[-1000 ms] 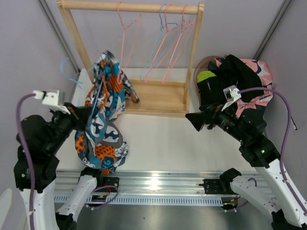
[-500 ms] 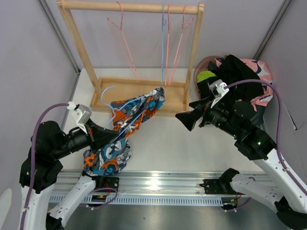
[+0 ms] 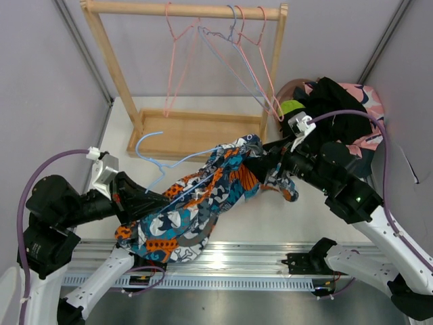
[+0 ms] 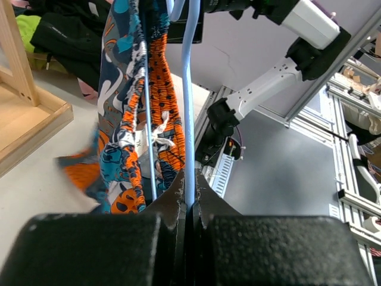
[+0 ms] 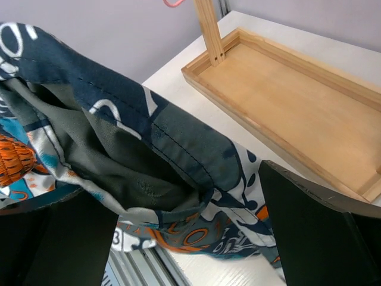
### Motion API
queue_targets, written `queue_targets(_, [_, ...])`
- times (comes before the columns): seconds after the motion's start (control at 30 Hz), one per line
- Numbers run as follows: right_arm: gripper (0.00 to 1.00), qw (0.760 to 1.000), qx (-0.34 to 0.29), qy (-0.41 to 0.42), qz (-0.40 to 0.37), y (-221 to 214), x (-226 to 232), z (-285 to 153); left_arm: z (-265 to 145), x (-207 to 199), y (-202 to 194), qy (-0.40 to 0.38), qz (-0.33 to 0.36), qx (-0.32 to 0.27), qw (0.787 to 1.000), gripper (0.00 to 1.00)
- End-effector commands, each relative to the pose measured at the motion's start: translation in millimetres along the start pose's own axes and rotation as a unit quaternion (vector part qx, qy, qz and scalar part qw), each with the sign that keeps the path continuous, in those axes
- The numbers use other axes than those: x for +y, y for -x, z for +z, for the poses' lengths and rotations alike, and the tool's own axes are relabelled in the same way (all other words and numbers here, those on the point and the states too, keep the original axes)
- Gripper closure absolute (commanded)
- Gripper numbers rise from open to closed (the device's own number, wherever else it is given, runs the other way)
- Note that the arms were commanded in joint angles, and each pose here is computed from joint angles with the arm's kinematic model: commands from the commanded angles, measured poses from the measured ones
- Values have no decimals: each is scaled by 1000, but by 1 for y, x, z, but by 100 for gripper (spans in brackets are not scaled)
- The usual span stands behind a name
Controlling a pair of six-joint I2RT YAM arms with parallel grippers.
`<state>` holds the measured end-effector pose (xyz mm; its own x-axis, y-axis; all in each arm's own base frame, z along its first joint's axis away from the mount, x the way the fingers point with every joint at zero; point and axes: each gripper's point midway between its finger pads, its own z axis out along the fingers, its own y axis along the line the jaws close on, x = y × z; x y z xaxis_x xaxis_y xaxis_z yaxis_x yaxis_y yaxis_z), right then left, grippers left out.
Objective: Remove the shorts from the hanger
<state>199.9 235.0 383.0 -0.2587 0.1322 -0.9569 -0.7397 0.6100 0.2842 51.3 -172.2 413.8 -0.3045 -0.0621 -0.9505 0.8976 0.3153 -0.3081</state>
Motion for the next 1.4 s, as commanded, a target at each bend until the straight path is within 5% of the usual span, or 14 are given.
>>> queue_targets(0.0, [0, 1000, -25, 7, -11, 9, 4, 8, -3, -18, 15, -38, 23, -22, 999, 100])
queue_targets(0.03, [1, 1000, -26, 9, -13, 9, 5, 10, -3, -18, 16, -35, 25, -24, 999, 100])
queue_targets(0.07, [13, 999, -30, 10, -17, 10, 6, 10, -3, -15, 13, -30, 24, -20, 999, 100])
queue_targets(0.13, [60, 999, -38, -1, -23, 15, 3, 8, -2, -7, 12, -10, 23, -20, 999, 100])
queue_targets(0.17, [100, 998, -51, -10, -23, 22, 1, 3, -2, -4, 10, -1, 23, -17, 1000, 100])
queue_targets(0.67, [100, 937, -219, -263, -65, 106, -65, -132, -2, 25, 1, 68, 21, 0, 997, 100])
queue_targets(1.0, [100, 893, -193, -401, -71, 100, -107, -159, -3, 23, 1, 68, 18, -6, 998, 100])
queue_targets(1.17, [100, 905, -165, -387, -59, 85, -106, -139, -7, 19, 14, 74, 27, -24, 997, 100])
queue_targets(1.37, [100, 925, -57, -374, -42, 29, -123, -85, -8, -9, 43, 22, 37, -50, 998, 100])
